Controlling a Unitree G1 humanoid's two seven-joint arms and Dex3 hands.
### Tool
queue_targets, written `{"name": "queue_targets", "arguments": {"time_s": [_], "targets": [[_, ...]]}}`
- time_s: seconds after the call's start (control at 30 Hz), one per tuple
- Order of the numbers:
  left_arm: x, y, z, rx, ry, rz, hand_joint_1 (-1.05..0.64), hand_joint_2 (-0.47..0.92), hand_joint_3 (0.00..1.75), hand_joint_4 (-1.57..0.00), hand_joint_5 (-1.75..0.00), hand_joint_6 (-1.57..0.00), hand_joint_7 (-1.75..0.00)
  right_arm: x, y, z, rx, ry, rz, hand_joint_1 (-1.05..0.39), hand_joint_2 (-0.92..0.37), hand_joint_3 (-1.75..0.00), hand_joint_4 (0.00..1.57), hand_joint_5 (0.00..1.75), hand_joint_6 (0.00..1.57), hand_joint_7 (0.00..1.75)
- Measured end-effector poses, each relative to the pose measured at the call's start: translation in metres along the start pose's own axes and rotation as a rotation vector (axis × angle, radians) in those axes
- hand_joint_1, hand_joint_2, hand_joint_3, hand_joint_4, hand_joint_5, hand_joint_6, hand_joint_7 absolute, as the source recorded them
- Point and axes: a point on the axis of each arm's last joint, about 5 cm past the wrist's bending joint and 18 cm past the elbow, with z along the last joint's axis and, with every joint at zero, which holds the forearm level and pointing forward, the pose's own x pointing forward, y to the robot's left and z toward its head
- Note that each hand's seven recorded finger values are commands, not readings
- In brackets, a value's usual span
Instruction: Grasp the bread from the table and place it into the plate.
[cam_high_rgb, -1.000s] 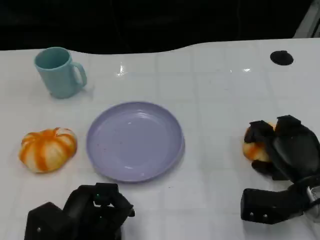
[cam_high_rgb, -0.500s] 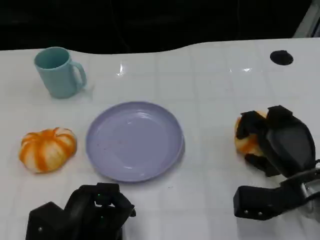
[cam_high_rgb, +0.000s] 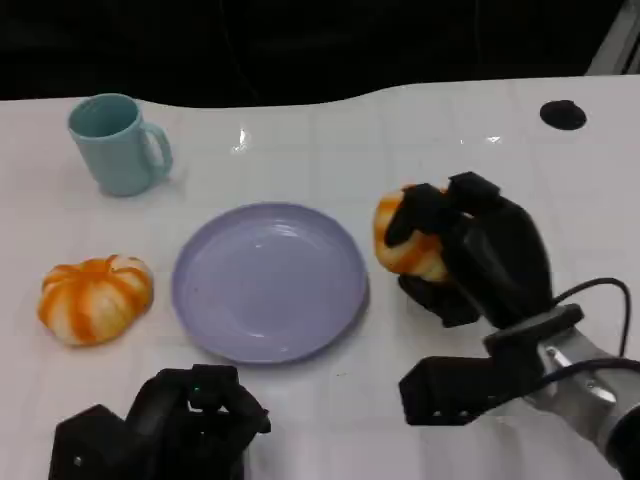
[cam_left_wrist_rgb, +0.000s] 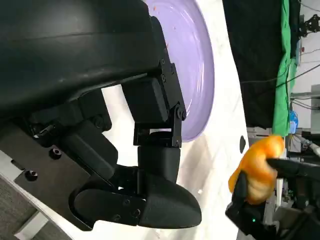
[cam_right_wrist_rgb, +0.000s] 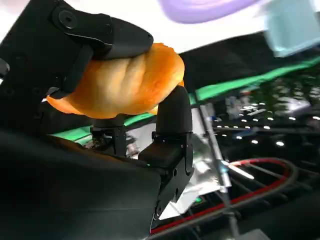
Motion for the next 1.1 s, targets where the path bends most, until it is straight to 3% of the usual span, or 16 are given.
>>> {"name": "queue_targets", "arguments": {"time_s": [0.13, 0.37, 0.57, 0.8, 0.83, 0.87, 0.9, 0.97, 1.0, 1.1], "targets": [[0.0, 0.0, 0.0, -0.002, 0.003, 0.0, -1.05, 0.58, 0.6, -1.57, -1.22, -1.41, -0.83, 0.009, 0.006, 0.012, 0.03, -0.024, 0.02, -0.17, -0.2, -1.46, 1.02, 1.75, 0.78, 1.75], [0.0, 0.0, 0.0, -0.002, 0.004, -0.001, -1.05, 0.58, 0.6, -1.57, -1.21, -1.41, -0.83, 0.033, 0.0134, 0.032, 0.082, -0.058, 0.104, -0.17, -0.31, -1.24, 0.95, 1.75, 0.72, 1.75], [0.0, 0.0, 0.0, -0.002, 0.005, -0.001, -1.05, 0.58, 0.6, -1.57, -1.21, -1.41, -0.83, 0.039, 0.026, 0.045, 0.118, -0.064, 0.154, -0.2, -0.34, -1.24, 0.96, 1.75, 0.7, 1.75], [-0.002, 0.0, -0.001, -0.003, 0.01, 0.0, -1.05, 0.59, 0.61, -1.57, -1.21, -1.4, -0.82, 0.042, 0.0347, 0.054, 0.131, -0.07, 0.183, -0.17, -0.29, -1.23, 0.93, 1.75, 0.7, 1.72], [-0.002, -0.001, -0.001, -0.003, 0.01, -0.001, -1.05, 0.59, 0.61, -1.57, -1.21, -1.4, -0.82, 0.042, 0.0357, 0.054, 0.134, -0.068, 0.186, -0.17, -0.31, -1.2, 0.9, 1.75, 0.71, 1.63], [-0.002, -0.001, -0.001, -0.002, 0.01, -0.002, -1.05, 0.59, 0.61, -1.57, -1.21, -1.4, -0.82, 0.041, 0.0371, 0.055, 0.139, -0.066, 0.192, -0.17, -0.35, -1.13, 0.88, 1.7, 0.76, 1.41], [-0.002, -0.001, -0.001, -0.001, 0.01, -0.003, -1.05, 0.59, 0.6, -1.57, -1.21, -1.4, -0.82, 0.04, 0.0384, 0.057, 0.145, -0.065, 0.197, -0.2, -0.45, -0.97, 0.85, 1.54, 0.82, 1.08], [-0.002, -0.001, -0.001, -0.001, 0.009, -0.004, -1.05, 0.59, 0.6, -1.57, -1.21, -1.4, -0.82, 0.04, 0.0403, 0.059, 0.156, -0.062, 0.216, -0.23, -0.6, -0.7, 0.8, 1.29, 0.86, 0.65], [-0.002, -0.001, -0.001, -0.001, 0.009, -0.004, -1.05, 0.59, 0.6, -1.57, -1.21, -1.4, -0.82, 0.04, 0.0406, 0.06, 0.156, -0.062, 0.234, -0.25, -0.66, -0.57, 0.7, 1.12, 0.82, 0.43], [-0.002, -0.001, -0.001, -0.001, 0.009, -0.005, -1.05, 0.59, 0.6, -1.57, -1.22, -1.4, -0.82, 0.042, 0.0405, 0.059, 0.124, -0.051, 0.3, -0.34, -0.85, -0.27, 0.51, 0.64, 0.7, 0.12]]}}
